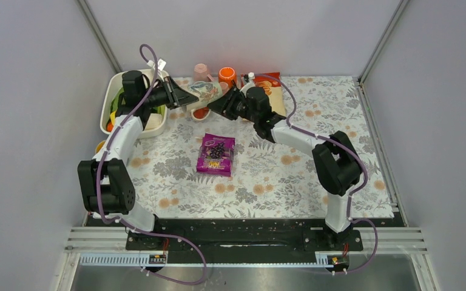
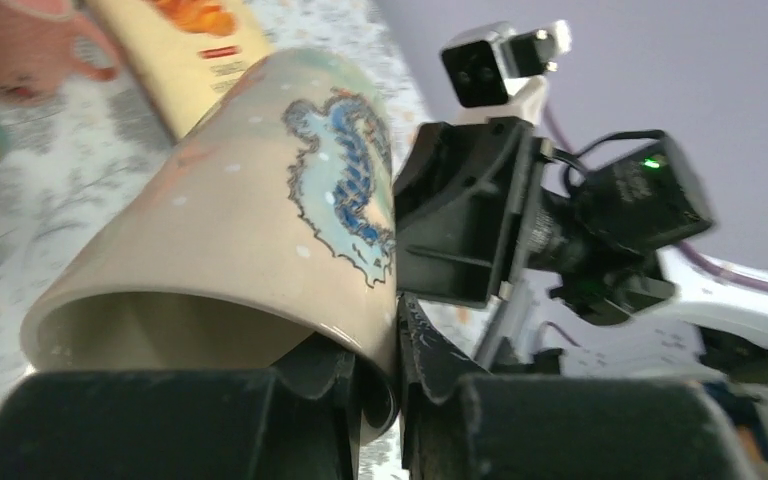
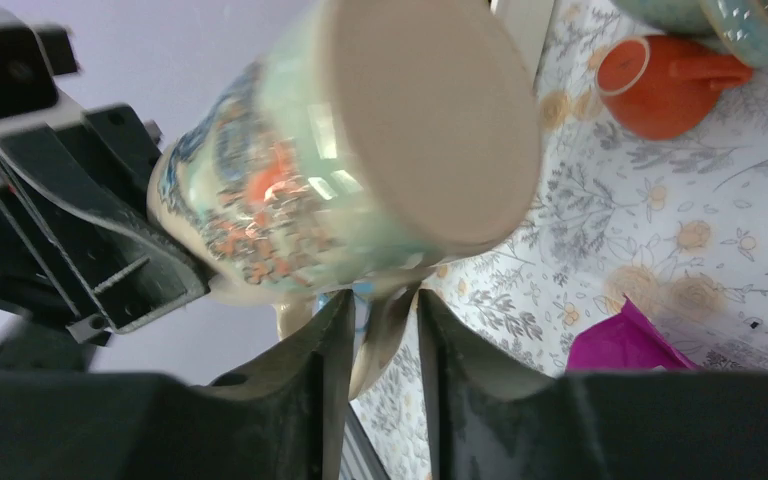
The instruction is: Turn the mug right side up
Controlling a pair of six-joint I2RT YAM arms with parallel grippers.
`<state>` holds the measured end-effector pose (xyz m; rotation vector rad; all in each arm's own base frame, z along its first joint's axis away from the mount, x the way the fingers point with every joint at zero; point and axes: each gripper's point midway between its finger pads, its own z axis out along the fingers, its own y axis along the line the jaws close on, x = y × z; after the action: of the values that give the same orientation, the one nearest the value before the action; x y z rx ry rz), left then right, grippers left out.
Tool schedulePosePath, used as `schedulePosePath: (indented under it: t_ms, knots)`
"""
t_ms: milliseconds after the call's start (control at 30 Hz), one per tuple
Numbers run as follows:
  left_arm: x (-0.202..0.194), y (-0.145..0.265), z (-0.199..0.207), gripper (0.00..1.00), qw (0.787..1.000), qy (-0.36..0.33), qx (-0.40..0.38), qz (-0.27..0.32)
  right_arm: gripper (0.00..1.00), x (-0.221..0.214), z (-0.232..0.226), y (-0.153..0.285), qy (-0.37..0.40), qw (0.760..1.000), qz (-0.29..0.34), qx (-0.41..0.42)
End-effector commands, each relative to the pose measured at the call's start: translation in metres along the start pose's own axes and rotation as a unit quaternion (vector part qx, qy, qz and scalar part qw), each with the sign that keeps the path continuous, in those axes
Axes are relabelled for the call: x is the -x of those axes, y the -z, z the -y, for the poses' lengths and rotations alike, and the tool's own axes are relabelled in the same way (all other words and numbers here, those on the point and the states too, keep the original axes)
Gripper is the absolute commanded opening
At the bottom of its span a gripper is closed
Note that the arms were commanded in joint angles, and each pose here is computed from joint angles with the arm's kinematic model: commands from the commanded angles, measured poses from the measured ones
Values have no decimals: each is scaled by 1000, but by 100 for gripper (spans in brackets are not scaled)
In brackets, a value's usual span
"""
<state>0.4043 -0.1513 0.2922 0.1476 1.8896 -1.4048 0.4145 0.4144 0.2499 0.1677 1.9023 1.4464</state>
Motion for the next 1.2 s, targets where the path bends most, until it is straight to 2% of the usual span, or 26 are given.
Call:
schedulePosePath:
  t_ms: [0,100,233,300,367,500,600,667,767,900,1033,1167]
  knots:
    - [-2,17,-22,0,985,-97,142,-11,49,-24,-44,-8,28,996,-45,69]
    - [-7,36,-47,0,965,-124,227,-31,69,-41,-22,-13,25,995,-82,42]
    - [-5,63,-59,0,935,-174,305,-50,79,-47,-14,-8,41,994,-94,30]
    - [-7,81,-61,0,912,-211,341,-85,87,-45,-14,-3,64,993,-95,22]
    - [-15,103,-65,0,884,-244,372,-146,92,-44,-12,3,93,991,-97,1]
    - [-56,144,-82,0,832,-256,404,-281,93,-32,-1,12,174,979,-89,-54]
    - [-81,170,-103,0,791,-253,436,-346,94,-19,20,15,228,962,-87,-119]
    - [-92,182,-115,0,771,-249,451,-373,96,-1,33,14,277,943,-74,-168]
    - [-104,192,-125,0,755,-246,460,-398,99,28,57,6,367,897,-68,-235]
    - [-104,200,-138,0,735,-250,483,-405,99,58,86,-10,455,849,-110,-244]
    - [-111,205,-148,0,725,-239,487,-424,95,97,110,-24,460,842,-122,-253]
    - [-117,207,-155,3,718,-235,486,-441,92,108,146,-38,491,826,-147,-235]
